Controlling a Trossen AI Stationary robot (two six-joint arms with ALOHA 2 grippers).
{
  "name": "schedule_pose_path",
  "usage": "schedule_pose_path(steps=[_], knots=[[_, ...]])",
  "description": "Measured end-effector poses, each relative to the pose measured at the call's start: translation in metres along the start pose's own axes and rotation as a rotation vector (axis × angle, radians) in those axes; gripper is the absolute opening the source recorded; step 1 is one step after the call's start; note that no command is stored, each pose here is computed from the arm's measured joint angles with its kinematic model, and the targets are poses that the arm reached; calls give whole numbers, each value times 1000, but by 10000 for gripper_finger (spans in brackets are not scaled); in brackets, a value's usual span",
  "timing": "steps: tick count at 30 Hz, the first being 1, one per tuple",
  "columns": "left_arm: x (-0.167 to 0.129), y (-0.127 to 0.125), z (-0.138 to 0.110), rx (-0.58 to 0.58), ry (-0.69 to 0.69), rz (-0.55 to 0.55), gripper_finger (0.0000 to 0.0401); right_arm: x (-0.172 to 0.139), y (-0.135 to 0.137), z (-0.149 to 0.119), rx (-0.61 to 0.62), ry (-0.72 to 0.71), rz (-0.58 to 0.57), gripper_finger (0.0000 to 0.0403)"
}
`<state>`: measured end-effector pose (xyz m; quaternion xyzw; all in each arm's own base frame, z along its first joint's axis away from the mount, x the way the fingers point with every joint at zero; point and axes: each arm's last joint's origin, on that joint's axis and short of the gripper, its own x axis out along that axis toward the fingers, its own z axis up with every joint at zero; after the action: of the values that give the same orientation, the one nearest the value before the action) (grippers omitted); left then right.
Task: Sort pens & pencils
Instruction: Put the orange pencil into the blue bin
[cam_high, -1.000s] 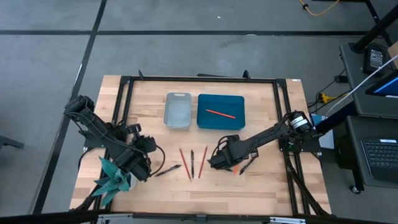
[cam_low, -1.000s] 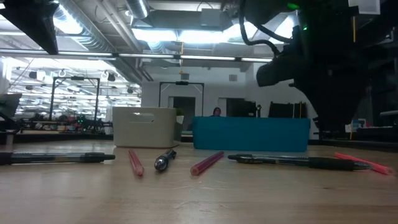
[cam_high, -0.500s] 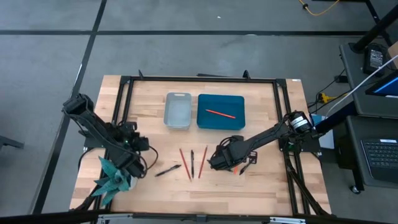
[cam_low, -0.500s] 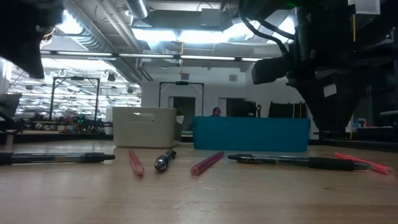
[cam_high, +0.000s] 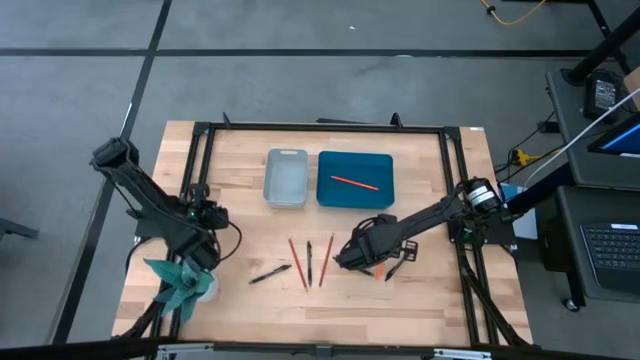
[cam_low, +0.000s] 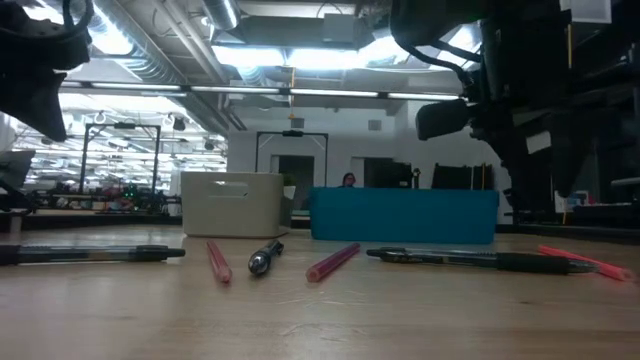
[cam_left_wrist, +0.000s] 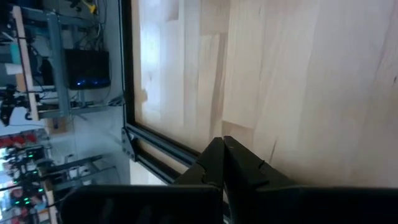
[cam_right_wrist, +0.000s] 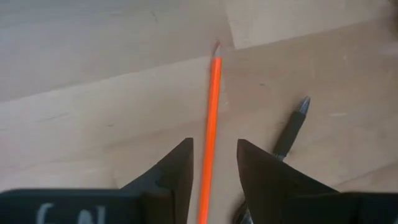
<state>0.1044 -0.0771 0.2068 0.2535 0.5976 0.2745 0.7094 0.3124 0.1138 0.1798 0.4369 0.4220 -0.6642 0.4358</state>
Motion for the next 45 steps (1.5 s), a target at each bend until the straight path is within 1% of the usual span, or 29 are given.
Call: schedule_pose_path(steps=[10,18,22,24,26,29,32,37,42,45], knots=[[0,1,-1,-8,-5,-6,0,1,3,3,17,26,-15,125],[0,1,0,-22,-8,-4,0,-4,-1,5,32,59,-32,125],[-1,1,0,-27,-14,-4,0,-8,-5,9,43,79,-6,125],[-1,1,1,-32,-34,1,0,-8,-5,9,47,98,26,125],[-3,2,3,-31,-66,8,0,-5,-7,10,47,90,24,125],[-11,5,11,-43,-129,9,0,-2,-8,10,45,84,16,125],[-23,12,21,-51,-199,14,0,2,-6,9,34,66,52,125],[-34,27,41,-44,-303,81,0,12,-4,8,12,37,105,125],[-27,47,63,-60,-282,160,0,24,-6,8,-6,32,100,125],[-17,58,79,-92,-258,175,0,30,-8,8,-11,32,91,125]])
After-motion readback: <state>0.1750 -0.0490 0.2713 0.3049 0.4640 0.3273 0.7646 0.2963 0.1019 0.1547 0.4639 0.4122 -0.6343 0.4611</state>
